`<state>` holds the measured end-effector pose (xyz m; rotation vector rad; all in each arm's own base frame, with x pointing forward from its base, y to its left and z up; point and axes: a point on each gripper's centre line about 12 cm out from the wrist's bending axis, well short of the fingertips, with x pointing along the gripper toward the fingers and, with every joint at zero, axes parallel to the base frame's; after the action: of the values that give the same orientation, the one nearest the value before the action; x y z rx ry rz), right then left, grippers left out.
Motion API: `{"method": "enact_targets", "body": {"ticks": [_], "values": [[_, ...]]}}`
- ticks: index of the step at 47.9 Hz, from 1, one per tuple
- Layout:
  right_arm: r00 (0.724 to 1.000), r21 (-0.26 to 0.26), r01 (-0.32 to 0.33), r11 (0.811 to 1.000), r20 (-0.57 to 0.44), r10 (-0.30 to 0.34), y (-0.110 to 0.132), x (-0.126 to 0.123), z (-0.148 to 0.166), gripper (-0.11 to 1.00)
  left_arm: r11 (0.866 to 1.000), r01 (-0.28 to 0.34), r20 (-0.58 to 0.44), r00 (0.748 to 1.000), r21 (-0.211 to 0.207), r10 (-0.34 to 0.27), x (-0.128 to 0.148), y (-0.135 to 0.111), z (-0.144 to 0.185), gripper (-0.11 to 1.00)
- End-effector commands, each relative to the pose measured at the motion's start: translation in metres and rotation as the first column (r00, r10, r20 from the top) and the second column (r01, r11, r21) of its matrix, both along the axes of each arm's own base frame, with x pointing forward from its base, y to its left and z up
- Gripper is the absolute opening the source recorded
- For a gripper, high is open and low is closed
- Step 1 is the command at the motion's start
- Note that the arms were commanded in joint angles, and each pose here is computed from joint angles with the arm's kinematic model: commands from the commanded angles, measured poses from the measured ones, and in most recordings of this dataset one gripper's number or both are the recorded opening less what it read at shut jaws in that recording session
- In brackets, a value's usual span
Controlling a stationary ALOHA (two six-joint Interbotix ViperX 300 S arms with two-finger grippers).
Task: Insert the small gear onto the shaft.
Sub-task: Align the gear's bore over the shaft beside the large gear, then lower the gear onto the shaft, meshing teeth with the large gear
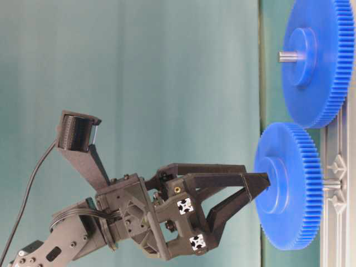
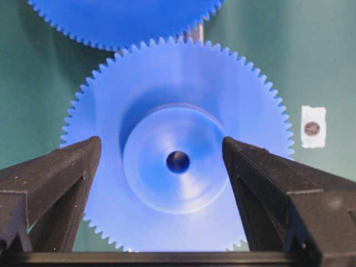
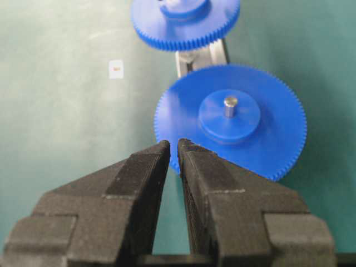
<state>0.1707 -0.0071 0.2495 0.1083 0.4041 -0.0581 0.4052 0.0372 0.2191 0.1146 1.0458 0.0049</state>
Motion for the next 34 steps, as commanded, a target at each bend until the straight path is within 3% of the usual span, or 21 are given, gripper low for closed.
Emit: {"method": "enact_targets", "body": {"ticks": [1, 16, 34], "values": [[1.0, 0.005, 0.004, 1.0, 0.014, -0.004, 0.0, 0.002, 0.004, 0.27, 1.0, -0.002, 0.03, 1.0, 0.003, 0.002, -0.001, 0.001, 0.011, 0.87], [1.0, 0.005, 0.004, 1.0, 0.012, -0.004, 0.0, 0.002, 0.004, 0.27, 1.0, -0.018, -0.029, 0.999, -0.003, 0.018, -0.013, 0.006, -0.016, 0.87], [1.0, 0.007, 0.004, 1.0, 0.014, -0.004, 0.0, 0.002, 0.004, 0.27, 0.999, -0.033, -0.01, 0.999, 0.004, 0.033, -0.011, 0.015, -0.01, 0.87]]}}
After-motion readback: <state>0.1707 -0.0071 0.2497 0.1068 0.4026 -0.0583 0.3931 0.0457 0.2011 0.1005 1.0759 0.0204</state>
